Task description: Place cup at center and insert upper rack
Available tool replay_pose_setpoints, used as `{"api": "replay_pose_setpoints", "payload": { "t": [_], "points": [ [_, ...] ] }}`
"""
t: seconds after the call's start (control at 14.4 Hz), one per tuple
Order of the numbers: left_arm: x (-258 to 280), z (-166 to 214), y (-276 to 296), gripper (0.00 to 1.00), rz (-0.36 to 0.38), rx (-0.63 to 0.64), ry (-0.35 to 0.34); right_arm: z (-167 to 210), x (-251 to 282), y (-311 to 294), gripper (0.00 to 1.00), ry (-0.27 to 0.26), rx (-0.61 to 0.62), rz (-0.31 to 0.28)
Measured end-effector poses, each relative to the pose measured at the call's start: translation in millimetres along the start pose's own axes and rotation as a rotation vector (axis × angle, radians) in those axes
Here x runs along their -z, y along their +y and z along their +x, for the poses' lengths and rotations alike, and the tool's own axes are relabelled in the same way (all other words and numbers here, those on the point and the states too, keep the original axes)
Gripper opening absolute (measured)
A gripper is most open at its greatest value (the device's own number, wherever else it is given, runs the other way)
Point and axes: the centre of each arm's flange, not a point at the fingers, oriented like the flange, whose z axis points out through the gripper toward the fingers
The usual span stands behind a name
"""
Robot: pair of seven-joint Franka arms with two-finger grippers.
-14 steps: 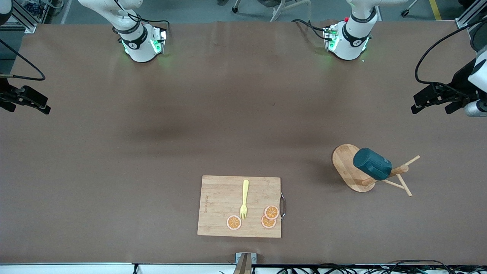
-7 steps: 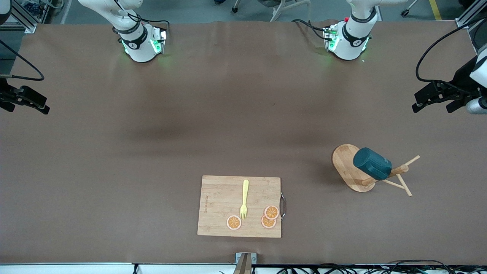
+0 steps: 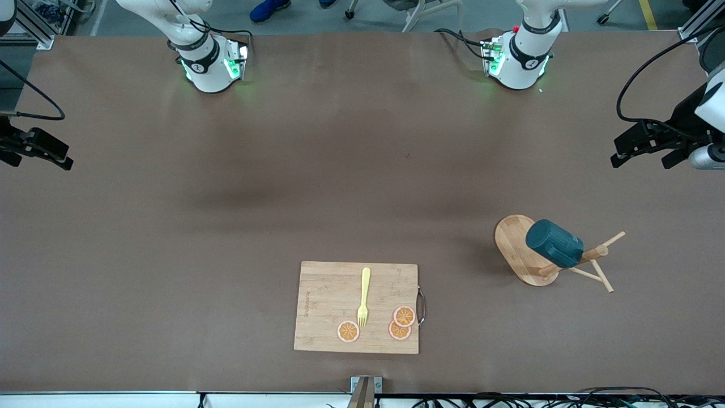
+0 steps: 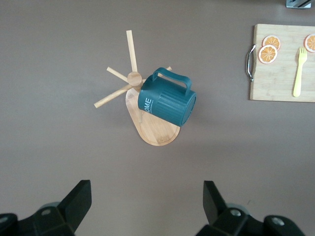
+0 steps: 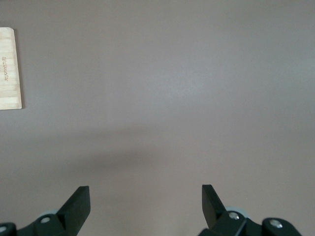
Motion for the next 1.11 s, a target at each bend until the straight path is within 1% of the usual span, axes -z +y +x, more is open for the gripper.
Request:
{"api": "replay_pose_setpoints", "payload": {
  "t": [0.21, 1.11],
  "points": [
    [0.8, 1.1, -0.6, 1.00, 0.000, 0.001, 0.010, 0.0, 0.0, 0.0, 1.00, 0.000, 0.000, 0.000],
    [-2.1, 1.4, -4.4, 1.00, 0.001, 0.008, 0.004, 0.0, 0.0, 0.1, 1.00, 0.000, 0.000, 0.000]
  ]
}}
